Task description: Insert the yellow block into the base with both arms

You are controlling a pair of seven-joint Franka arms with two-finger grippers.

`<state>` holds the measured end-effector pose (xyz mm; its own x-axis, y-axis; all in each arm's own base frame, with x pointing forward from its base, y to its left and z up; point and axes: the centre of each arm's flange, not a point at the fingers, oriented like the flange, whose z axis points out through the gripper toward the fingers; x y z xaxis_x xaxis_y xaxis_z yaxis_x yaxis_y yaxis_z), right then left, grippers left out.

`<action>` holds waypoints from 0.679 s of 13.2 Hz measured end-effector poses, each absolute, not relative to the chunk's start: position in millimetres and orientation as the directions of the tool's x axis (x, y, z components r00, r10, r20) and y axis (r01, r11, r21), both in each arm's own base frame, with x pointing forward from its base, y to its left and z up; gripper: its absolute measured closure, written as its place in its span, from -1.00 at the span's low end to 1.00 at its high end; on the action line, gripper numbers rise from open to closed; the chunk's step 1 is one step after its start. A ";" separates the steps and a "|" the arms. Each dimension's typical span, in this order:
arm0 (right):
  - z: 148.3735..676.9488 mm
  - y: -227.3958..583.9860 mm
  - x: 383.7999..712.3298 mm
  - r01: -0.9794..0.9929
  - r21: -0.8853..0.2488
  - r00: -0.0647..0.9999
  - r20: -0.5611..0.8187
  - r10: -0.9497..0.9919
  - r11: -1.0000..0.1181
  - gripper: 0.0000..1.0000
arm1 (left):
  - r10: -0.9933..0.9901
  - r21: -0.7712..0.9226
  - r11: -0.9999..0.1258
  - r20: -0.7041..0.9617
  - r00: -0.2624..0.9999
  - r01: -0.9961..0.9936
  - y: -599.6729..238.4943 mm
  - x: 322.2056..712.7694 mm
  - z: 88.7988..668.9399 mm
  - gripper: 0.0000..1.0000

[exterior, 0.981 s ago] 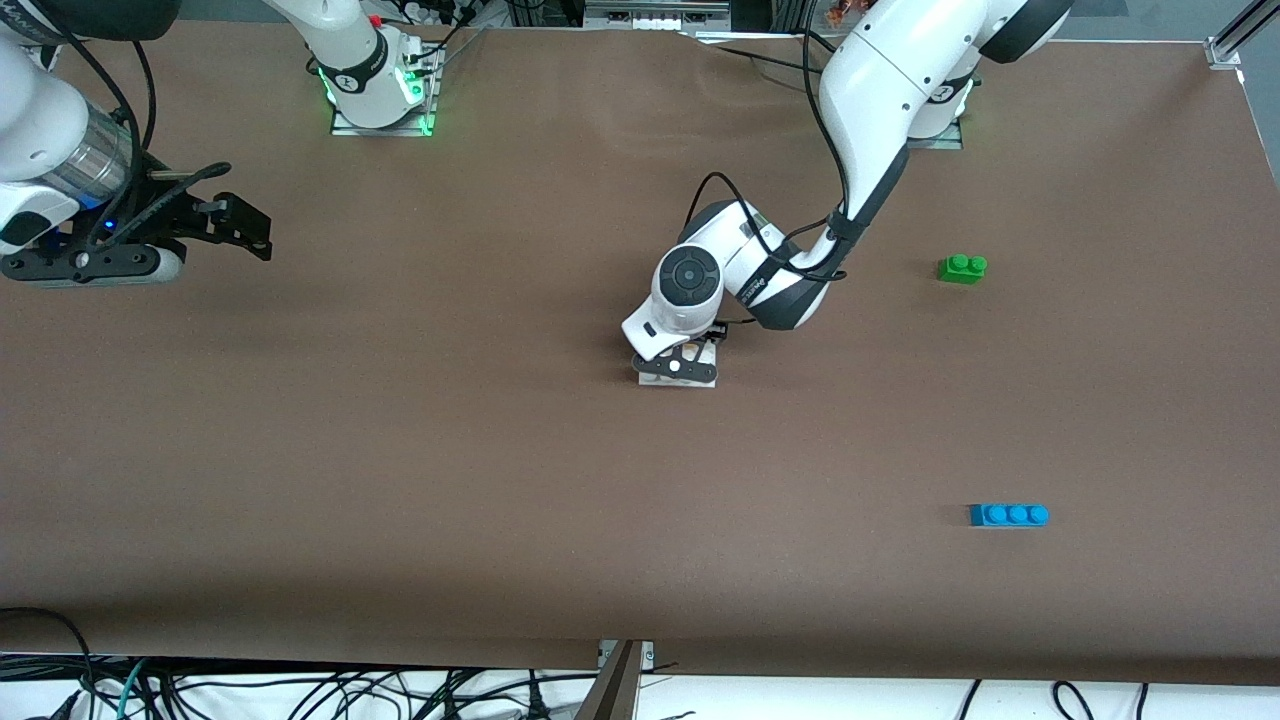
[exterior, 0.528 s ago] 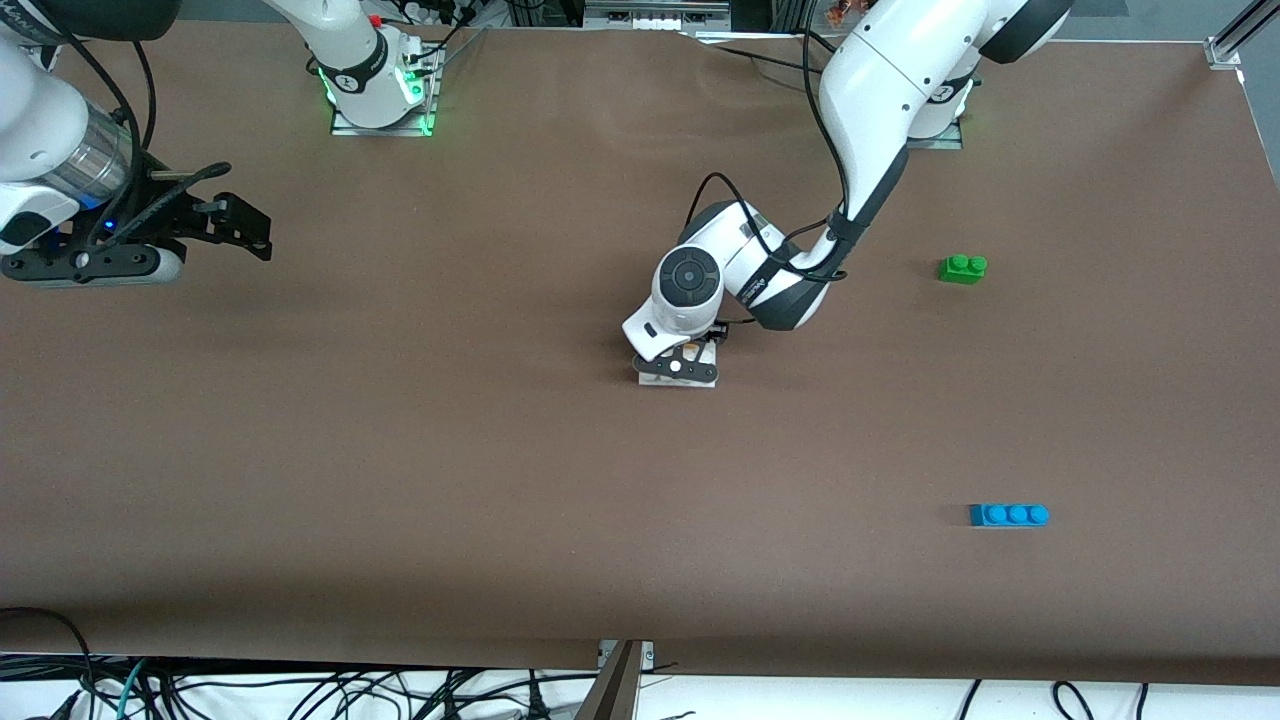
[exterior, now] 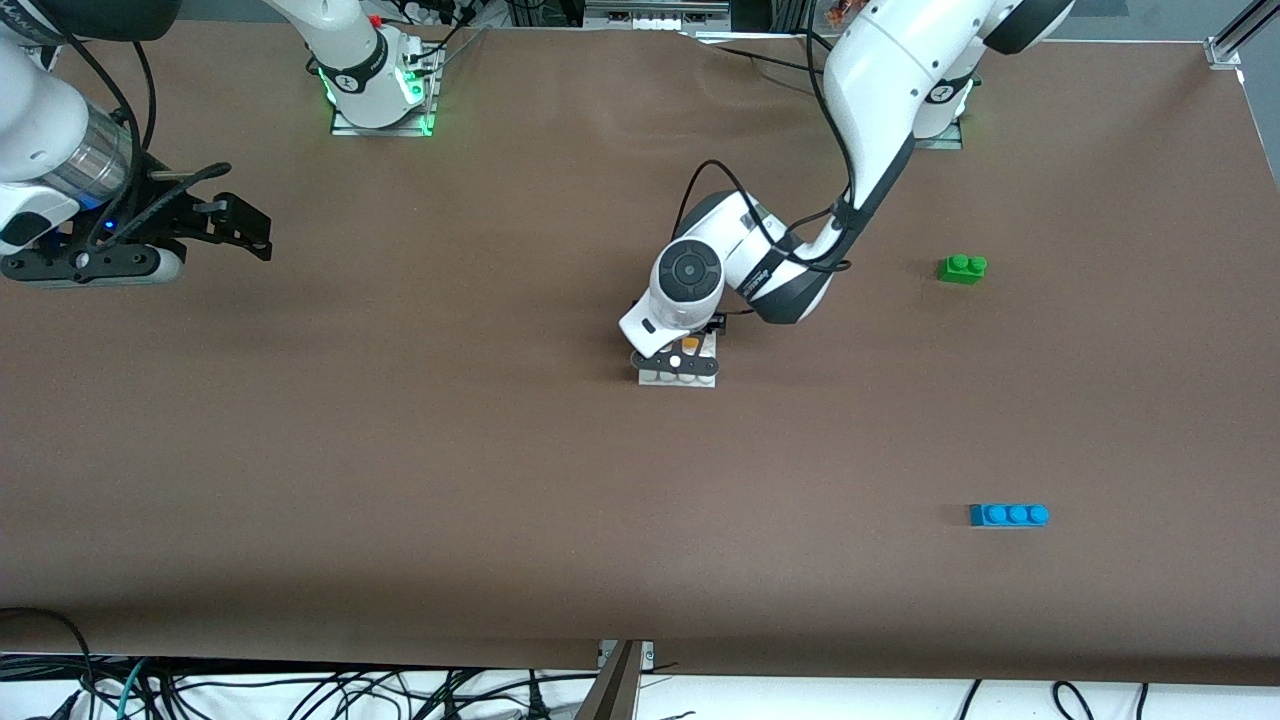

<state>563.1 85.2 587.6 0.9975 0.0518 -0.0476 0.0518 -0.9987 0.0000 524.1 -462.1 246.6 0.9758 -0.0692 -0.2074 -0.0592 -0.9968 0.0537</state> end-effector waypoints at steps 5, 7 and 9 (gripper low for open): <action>586.8 83.8 563.5 0.049 0.000 0.998 -0.050 0.049 -0.999 -1.00 | -0.012 0.045 -0.999 -0.159 0.987 -0.005 -427.5 542.3 351.0 -1.00; 586.1 82.6 564.0 0.047 0.001 0.998 -0.051 0.047 -0.999 -1.00 | 0.025 0.039 -0.999 -0.147 0.989 0.031 -403.3 555.6 373.7 -1.00; 585.6 82.2 564.3 0.046 0.001 0.998 -0.051 0.046 -0.999 -1.00 | 0.063 0.022 -0.997 -0.144 0.988 0.067 -381.7 571.9 390.4 -1.00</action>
